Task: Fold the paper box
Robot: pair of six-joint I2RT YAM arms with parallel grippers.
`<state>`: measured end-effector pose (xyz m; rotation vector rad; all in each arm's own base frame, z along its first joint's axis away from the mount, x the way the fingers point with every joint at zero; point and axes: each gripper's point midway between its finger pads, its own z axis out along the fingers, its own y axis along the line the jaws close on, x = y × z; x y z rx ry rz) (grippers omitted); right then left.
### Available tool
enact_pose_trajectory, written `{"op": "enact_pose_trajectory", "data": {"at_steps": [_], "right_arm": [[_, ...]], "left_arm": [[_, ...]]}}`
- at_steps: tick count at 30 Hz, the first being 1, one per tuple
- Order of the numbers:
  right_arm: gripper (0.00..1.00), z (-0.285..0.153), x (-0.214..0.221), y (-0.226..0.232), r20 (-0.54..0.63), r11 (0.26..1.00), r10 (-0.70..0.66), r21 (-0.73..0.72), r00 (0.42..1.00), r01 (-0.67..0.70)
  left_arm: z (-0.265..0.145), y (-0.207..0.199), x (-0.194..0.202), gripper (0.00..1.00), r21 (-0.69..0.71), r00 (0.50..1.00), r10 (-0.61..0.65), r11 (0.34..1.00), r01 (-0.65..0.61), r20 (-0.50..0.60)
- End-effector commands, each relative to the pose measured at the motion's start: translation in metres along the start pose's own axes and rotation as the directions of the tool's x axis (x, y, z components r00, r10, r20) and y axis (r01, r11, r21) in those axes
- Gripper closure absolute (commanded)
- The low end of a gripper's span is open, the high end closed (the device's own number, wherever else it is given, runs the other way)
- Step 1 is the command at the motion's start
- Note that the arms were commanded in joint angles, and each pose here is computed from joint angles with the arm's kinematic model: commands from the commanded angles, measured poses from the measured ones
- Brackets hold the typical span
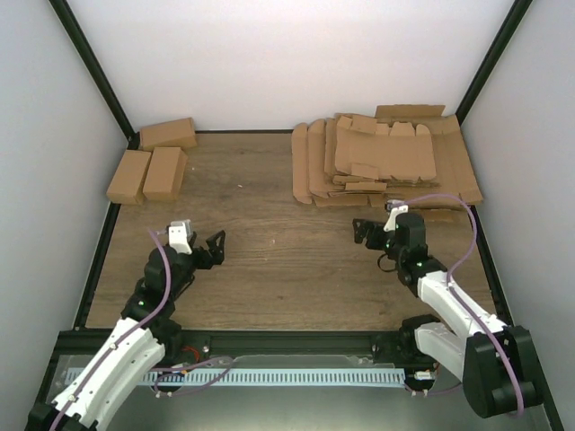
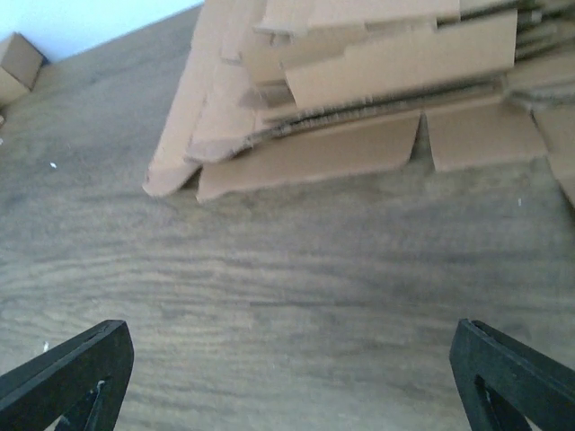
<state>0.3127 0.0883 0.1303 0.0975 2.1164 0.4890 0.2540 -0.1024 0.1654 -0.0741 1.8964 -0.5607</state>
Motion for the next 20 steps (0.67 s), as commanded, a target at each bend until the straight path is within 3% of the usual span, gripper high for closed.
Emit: {"op": "enact_pose_trajectory", "data": {"at_steps": [1,20], "right_arm": [[0.0,-0.001,0.002,0.002,0.055,0.999,-0.011,-0.041,0.998,0.013],[0.0,-0.009,0.013,0.005,0.093,0.995,0.011,-0.098,0.996,-0.002]], "left_arm": [[-0.005,0.011,0.002,0.0,-0.045,0.998,0.056,0.998,-0.054,0.036],[-0.002,0.019,0.009,0.0,-0.072,0.999,0.029,0.997,-0.027,0.03]]}}
